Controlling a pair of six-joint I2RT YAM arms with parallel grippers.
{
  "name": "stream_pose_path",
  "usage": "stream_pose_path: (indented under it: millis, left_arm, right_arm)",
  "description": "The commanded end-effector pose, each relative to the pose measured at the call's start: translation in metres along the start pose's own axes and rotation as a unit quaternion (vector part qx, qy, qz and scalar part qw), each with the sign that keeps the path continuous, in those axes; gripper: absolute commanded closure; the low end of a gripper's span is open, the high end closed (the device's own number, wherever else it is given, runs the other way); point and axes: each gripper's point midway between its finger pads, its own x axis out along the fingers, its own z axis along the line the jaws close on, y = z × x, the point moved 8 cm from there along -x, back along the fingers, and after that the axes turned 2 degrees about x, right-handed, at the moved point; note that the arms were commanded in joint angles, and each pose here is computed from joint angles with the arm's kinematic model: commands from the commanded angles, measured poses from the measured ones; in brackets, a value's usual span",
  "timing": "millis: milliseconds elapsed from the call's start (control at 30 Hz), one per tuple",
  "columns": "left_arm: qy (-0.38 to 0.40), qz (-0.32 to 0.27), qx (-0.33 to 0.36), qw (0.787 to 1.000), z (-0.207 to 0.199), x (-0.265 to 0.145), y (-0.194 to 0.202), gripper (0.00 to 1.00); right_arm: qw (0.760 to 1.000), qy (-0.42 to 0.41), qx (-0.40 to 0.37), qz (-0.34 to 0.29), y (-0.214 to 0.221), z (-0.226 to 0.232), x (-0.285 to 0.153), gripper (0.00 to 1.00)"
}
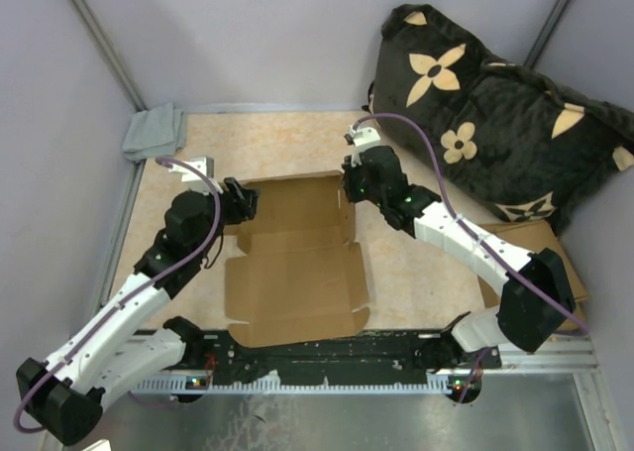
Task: Fold the paper box
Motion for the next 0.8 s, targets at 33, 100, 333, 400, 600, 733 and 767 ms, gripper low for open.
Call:
stream_pose_path:
  millis: [33, 100, 333, 400, 600, 733, 767]
  left_arm:
    - [-0.003, -0.045, -0.009, 0.999, -0.010, 0.015, -0.020, 0.36]
    - [-0.006, -0.040, -0.019, 0.999, -0.013, 0.022, -0.023, 0.37]
    - [0.000, -0.051, -0.037, 0.998, -0.026, 0.035, -0.039, 0.40]
    - [0.006, -0.059, -0.037, 0.998, -0.028, 0.038, -0.041, 0.41]
    - [-0.013, -0.030, 0.002, 0.999, -0.022, 0.057, -0.020, 0.43]
    - [-0.012, -0.044, 0.015, 0.999, -0.022, 0.073, -0.013, 0.43]
    - [-0.012, -0.050, 0.018, 0.999, -0.021, 0.077, -0.012, 0.43]
  right_arm:
    - [0.999, -0.012, 0.006, -0.032, -0.018, 0.009, -0.001, 0.98]
    - [0.999, -0.012, 0.006, -0.032, -0.017, 0.009, -0.001, 0.98]
    - [1.000, -0.012, 0.001, -0.029, -0.015, 0.008, -0.002, 0.98]
    - [1.000, -0.012, 0.000, -0.029, -0.015, 0.008, -0.002, 0.98]
    - [0.999, -0.023, -0.003, -0.024, -0.014, 0.010, 0.000, 0.97]
    - [0.999, -0.038, -0.004, -0.015, -0.010, 0.013, 0.003, 0.96]
    - [0.999, -0.042, -0.004, -0.015, -0.009, 0.013, 0.004, 0.96]
